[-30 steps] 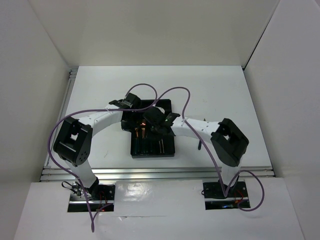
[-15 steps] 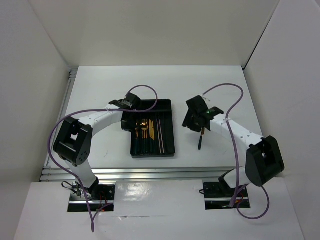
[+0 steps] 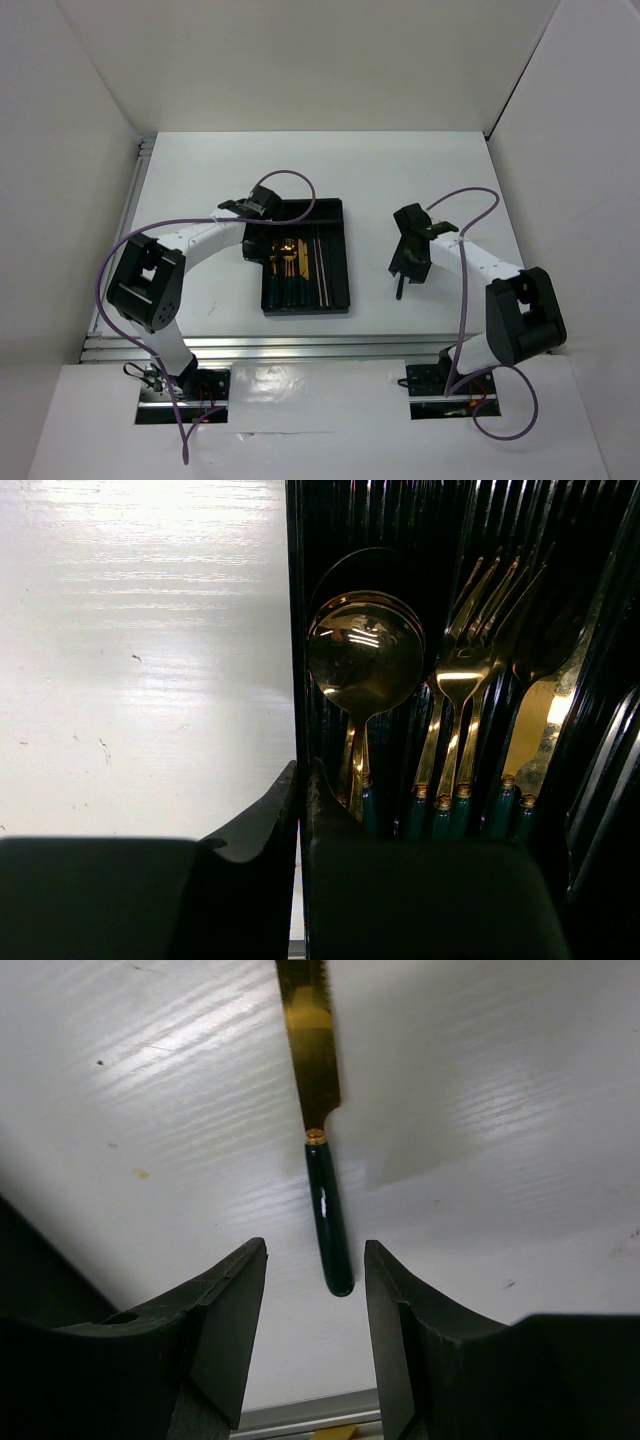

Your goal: Sort the eating utensils into containers

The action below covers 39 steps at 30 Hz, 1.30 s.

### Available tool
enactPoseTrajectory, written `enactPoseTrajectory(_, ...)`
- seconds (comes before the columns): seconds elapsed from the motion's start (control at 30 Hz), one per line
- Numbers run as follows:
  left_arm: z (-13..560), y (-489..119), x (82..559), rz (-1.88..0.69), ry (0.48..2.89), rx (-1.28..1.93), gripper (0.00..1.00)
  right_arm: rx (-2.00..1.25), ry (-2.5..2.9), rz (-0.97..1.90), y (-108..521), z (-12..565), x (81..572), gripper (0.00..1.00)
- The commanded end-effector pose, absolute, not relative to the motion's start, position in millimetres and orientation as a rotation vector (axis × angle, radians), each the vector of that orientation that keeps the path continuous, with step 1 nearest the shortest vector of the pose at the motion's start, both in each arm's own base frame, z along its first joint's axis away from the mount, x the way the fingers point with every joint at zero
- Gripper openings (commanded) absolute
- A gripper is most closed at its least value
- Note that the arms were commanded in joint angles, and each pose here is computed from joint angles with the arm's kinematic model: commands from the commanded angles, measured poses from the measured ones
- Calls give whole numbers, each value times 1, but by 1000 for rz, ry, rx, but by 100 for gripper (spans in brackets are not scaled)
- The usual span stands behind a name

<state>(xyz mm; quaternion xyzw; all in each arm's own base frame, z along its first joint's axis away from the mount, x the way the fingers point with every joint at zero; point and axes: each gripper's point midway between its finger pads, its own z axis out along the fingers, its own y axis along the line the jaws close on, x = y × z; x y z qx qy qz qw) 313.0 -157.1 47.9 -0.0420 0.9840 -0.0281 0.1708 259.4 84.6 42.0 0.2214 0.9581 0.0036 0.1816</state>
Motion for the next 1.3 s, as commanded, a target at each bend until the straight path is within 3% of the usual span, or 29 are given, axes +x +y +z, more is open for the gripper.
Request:
enactPoseTrajectory(0.0,62,-167,328,-120,2736,-99,0,575,2713,29,82,42,259,52)
enactPoseTrajectory(0.63,65,-168,331,-126,2727,-100,0,573,2807,41,87,3,251,43)
enactPoseTrajectory(0.9,65,-168,331,-126,2727,-100,0,555,2817,69,91,-10,254,13)
enactPoseTrajectory(0.93,65,-168,331,-126,2727,-100,0,554,2819,82,93,-12,253,2)
enactPoseTrajectory(1.1,65,-168,331,-126,2727,-100,0,435,2775,242,113,6,267,0)
enactPoseTrajectory(1.27,65,-167,332,-115,2724,-102,0,240,2601,470,157,85,300,0)
